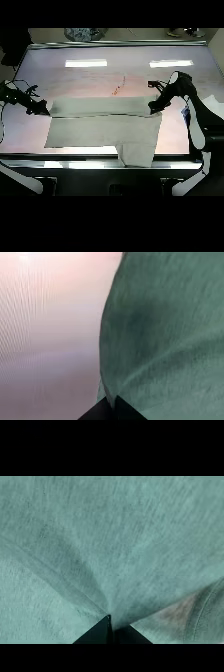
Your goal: Fold the shirts.
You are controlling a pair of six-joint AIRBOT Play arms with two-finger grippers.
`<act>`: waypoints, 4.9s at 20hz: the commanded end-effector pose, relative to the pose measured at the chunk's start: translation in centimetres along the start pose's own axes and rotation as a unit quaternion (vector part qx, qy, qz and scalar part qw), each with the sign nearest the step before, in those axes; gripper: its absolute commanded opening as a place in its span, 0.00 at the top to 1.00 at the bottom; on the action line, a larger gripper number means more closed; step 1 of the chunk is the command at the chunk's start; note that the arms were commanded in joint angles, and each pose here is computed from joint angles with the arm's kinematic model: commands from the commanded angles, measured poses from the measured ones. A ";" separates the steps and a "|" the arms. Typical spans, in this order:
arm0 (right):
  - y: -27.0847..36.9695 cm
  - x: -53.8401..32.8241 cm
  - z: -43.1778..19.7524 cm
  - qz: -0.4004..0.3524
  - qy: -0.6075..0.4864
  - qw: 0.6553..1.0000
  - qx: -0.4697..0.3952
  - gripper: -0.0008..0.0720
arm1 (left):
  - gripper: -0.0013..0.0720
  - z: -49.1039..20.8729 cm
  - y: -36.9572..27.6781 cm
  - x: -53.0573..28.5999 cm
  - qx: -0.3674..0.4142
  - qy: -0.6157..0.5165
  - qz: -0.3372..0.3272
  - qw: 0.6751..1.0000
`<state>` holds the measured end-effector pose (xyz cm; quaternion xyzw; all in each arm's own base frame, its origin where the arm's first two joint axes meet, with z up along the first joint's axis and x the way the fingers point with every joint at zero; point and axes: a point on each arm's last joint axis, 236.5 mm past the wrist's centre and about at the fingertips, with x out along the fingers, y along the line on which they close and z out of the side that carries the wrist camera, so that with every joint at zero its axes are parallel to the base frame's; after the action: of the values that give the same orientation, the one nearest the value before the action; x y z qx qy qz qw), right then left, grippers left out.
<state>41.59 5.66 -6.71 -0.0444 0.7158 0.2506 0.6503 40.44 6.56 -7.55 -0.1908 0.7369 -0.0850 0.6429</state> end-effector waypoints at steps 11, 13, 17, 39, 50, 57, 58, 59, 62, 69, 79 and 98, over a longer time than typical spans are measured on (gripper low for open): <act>-1.7 -6.5 -4.5 -0.007 -0.016 0.999 0.047 0.36 | 0.33 -3.9 1.4 -4.1 -0.058 0.003 0.019 0.998; -1.8 -7.3 -5.9 -0.014 -0.021 0.998 0.053 0.36 | 0.39 -6.1 1.8 -4.1 -0.070 -0.012 0.023 0.997; 0.5 -4.8 -8.4 -0.008 -0.015 0.999 0.028 0.37 | 0.39 -14.6 3.0 1.4 -0.116 -0.009 0.012 0.993; 4.4 -1.1 -15.9 0.060 0.000 0.998 0.026 0.36 | 0.94 -19.1 0.9 7.4 -0.103 -0.001 -0.051 0.993; 8.1 7.2 -21.0 0.147 -0.024 0.982 0.119 0.33 | 0.94 -19.5 0.6 7.3 -0.092 0.005 -0.054 0.994; 8.9 8.8 -20.3 0.162 -0.055 0.974 0.150 0.93 | 0.94 -18.9 0.8 6.8 -0.080 -0.004 -0.051 0.996; 8.8 8.4 -20.0 0.161 -0.059 0.976 0.136 0.93 | 0.94 -18.2 0.6 6.3 -0.072 -0.015 -0.052 0.996; 8.7 7.7 -19.5 0.161 -0.065 0.977 0.125 0.93 | 0.94 -17.1 0.0 5.3 -0.054 -0.037 -0.061 0.996; 7.7 3.6 -16.2 0.138 -0.121 0.979 0.087 0.93 | 0.94 -13.8 -2.9 0.9 -0.033 -0.119 -0.095 0.988; 1.7 -8.8 -4.1 0.048 -0.305 0.948 0.070 0.93 | 0.95 -7.0 -2.8 -5.0 -0.079 -0.213 -0.096 0.969; -4.8 -6.8 9.2 0.056 -0.399 0.903 0.148 0.93 | 0.94 6.8 -4.6 -3.0 -0.079 -0.191 -0.109 0.972; -9.3 -2.6 -0.5 0.090 -0.230 0.959 0.138 0.01 | 0.17 6.8 -6.2 -13.0 -0.054 -0.255 -0.110 0.959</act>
<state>47.70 -3.96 -5.18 0.1226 0.5315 0.1831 0.8179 49.42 7.15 1.57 -0.3392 0.5548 -0.0553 0.7577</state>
